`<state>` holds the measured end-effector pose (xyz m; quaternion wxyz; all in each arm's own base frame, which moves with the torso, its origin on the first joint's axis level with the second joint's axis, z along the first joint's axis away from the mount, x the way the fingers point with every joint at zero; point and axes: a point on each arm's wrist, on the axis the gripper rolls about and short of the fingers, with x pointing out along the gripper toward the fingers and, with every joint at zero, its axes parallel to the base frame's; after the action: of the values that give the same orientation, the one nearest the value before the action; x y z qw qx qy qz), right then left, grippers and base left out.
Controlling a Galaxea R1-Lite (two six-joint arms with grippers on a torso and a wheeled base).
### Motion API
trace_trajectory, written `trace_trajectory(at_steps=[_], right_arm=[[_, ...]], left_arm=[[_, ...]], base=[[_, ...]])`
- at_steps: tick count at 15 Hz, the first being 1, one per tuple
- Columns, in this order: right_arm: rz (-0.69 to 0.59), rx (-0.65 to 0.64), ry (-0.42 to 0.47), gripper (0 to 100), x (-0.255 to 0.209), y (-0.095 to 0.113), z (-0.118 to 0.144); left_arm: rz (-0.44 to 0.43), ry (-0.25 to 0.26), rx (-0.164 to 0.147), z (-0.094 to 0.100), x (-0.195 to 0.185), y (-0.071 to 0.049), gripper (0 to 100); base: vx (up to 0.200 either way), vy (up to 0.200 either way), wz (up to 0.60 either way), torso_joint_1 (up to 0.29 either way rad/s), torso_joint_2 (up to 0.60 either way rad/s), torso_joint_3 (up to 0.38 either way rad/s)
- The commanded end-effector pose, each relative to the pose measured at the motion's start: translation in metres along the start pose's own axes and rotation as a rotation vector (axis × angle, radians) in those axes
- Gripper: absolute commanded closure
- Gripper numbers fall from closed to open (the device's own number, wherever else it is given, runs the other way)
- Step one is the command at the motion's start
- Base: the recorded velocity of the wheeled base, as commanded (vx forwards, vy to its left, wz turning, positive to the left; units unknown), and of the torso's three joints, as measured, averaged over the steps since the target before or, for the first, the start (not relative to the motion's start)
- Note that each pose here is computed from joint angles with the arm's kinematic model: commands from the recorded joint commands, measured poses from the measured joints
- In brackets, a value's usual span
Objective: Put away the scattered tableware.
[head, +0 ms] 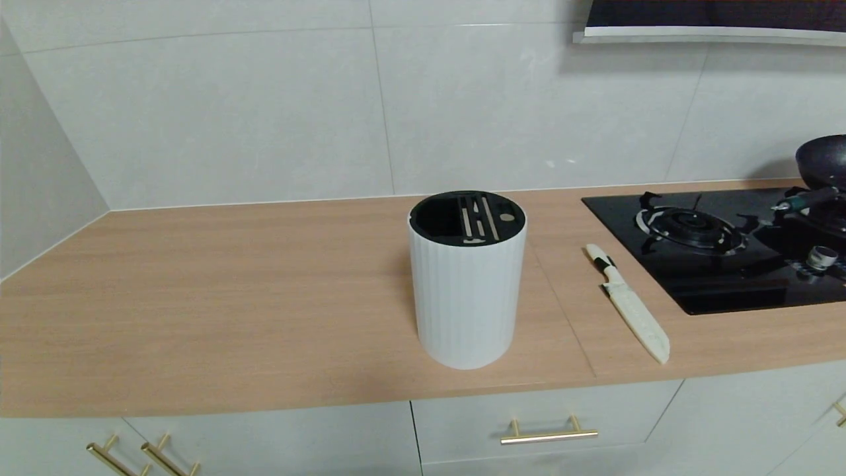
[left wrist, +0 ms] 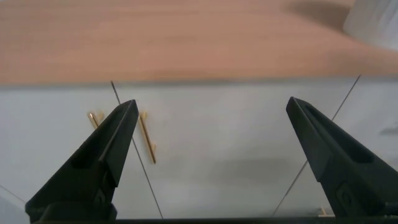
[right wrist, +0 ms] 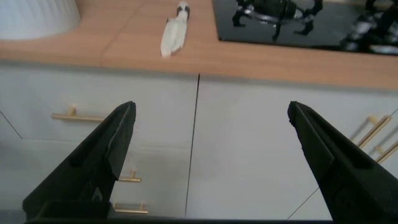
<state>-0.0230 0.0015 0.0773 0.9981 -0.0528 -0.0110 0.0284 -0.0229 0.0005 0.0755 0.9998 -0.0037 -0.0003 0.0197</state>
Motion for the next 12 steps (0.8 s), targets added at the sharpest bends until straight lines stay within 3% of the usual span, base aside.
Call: trace_trajectory(at_steps=[1,12], right_arm=[[0.0,-0.001,0.0,0,0.0001,0.0,0.0001],[0.0,0.001,0.0,0,0.0001,0.0,0.0001]], left_arm=[[0.001,0.0,0.0,-0.0001,0.0001,0.0,0],[0.001,0.0,0.0,-0.0001,0.0001,0.0,0]], base=[[0.0,0.0,0.0,0.246,-0.52,-0.286],[0.0,0.0,0.0,0.262,-0.56,-0.299]])
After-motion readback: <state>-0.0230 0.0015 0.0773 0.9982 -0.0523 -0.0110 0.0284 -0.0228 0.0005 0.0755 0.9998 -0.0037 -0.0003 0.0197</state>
